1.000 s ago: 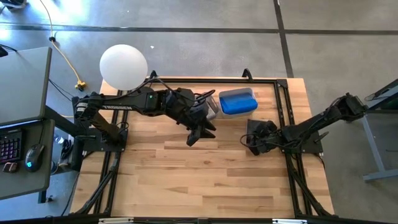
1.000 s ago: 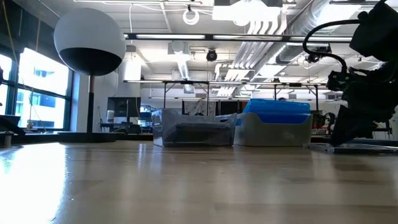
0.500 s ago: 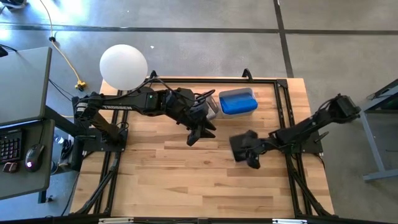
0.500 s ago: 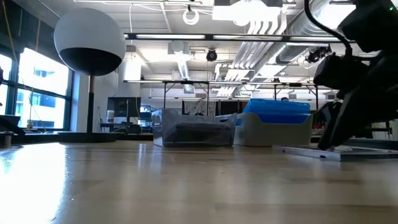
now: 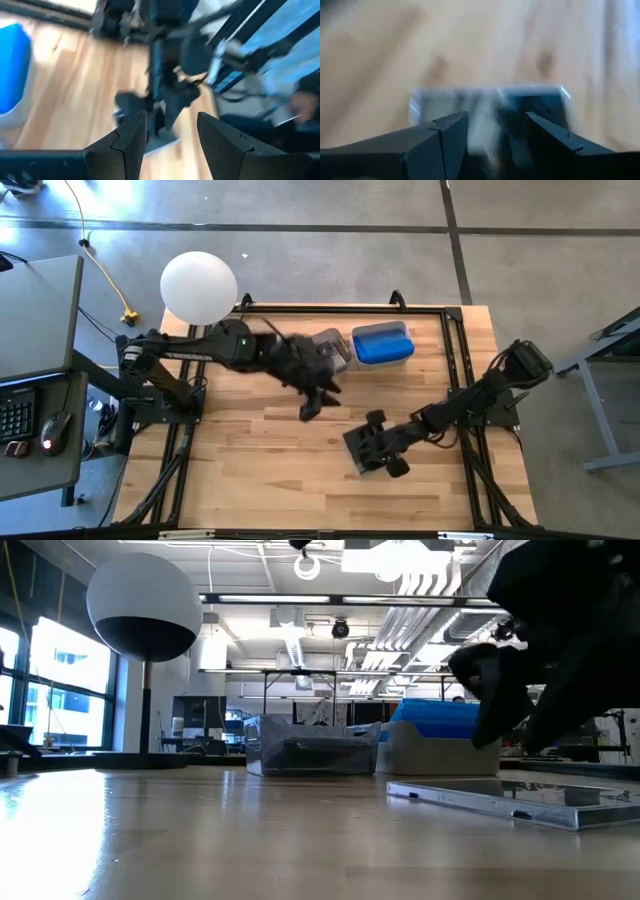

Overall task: Pick & place jewel cases by type
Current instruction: Put the black CD case into the black bin

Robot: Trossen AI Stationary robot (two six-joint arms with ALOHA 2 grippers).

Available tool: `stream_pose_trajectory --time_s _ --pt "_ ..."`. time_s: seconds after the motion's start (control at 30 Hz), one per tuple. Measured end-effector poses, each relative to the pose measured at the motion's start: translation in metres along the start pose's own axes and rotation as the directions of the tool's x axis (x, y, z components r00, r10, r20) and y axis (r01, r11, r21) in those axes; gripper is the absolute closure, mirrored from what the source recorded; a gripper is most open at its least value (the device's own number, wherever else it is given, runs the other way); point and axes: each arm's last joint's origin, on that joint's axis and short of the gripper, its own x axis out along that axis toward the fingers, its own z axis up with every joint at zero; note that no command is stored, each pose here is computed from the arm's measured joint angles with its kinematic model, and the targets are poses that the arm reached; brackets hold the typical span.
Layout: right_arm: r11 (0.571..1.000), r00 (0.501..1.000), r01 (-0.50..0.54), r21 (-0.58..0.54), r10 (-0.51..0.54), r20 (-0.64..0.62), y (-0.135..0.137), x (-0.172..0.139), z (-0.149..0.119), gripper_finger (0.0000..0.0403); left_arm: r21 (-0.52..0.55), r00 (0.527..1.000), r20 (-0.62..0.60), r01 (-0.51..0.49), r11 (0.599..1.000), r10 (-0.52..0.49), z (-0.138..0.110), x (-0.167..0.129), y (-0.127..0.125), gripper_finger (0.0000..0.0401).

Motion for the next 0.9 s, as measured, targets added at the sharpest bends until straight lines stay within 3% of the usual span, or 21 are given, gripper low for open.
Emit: stream_pose_trajectory --time_s 0.13,0.23,0.4,0.5,0.67,0.8,0.9 --pt "0.988 0.963 0.148 -0.045 -0.154 -0.221 0.001 -0.014 0.023 0.0215 0.025 0.985 -0.095 -0.143 0.989 0.145 -0.022 0.019 -0.022 0.0229" --pt "0.977 0.891 0.204 -0.060 -0.210 -0.402 0.002 -0.028 0.029 0.0215 0.056 0.958 -0.177 -0.221 0.974 0.228 -0.045 0.041 -0.041 0.0229" --pt "0.972 0.807 0.224 -0.073 -0.227 -0.546 0.007 -0.048 0.029 0.0215 0.184 0.939 -0.280 -0.151 0.971 0.200 -0.082 0.084 -0.073 0.0229" --pt "0.977 0.766 0.207 -0.046 -0.191 -0.613 0.009 -0.055 0.016 0.0215 0.310 0.911 -0.330 -0.145 0.940 0.249 -0.107 0.109 -0.083 0.0229" --pt "0.978 0.793 0.204 0.044 -0.139 -0.593 0.014 -0.059 -0.006 0.0215 0.368 0.899 -0.322 -0.169 0.914 0.296 -0.128 0.140 -0.086 0.0229" --pt "0.976 0.837 0.208 0.065 -0.144 -0.528 0.016 -0.067 -0.014 0.0215 0.440 0.872 -0.339 -0.185 0.879 0.353 -0.134 0.143 -0.082 0.0229" --pt "0.961 0.855 0.267 0.066 -0.205 -0.476 0.012 -0.073 -0.018 0.0215 0.473 0.781 -0.391 -0.283 0.835 0.486 -0.138 0.129 -0.072 0.0229"
